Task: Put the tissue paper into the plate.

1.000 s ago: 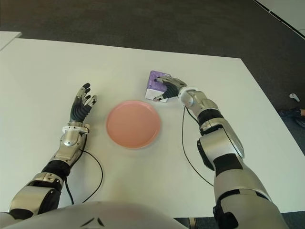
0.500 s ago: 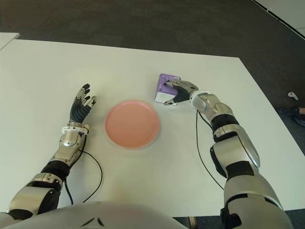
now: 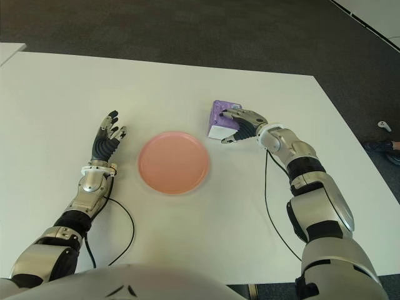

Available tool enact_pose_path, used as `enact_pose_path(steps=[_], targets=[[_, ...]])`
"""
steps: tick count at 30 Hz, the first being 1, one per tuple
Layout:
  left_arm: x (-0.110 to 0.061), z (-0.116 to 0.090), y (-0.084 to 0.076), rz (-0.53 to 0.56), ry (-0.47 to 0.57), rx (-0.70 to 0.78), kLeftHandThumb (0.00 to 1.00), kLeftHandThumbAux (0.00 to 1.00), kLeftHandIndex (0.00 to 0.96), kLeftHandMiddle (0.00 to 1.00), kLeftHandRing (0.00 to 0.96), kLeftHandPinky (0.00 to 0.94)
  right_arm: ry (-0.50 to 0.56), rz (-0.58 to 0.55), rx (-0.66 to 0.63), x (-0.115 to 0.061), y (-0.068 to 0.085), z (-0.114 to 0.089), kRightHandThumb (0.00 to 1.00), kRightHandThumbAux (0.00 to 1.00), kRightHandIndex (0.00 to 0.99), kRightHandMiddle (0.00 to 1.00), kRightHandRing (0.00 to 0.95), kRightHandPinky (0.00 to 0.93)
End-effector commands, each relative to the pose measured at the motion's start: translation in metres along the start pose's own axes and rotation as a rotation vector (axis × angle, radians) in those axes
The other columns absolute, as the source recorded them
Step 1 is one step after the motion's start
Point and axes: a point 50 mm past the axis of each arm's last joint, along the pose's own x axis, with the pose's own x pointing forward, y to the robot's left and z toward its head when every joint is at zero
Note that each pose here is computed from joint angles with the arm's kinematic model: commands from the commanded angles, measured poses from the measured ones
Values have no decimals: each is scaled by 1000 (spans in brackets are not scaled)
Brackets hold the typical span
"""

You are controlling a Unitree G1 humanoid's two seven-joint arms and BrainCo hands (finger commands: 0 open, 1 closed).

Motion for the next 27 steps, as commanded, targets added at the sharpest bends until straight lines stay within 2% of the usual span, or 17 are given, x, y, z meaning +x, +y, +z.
enact_pose_path(steps=[1,27], targets=[[-17,-19,-1,-28,87,9,0,561,0,0,0,0,-6,63,1,-5,19,-1,0,535,0,0,0,0],[-14,-16,-3,-5,118,-35,0,547,0,0,0,0,-38,53,-9,-8,24,1,9,562,0,8,0,0]])
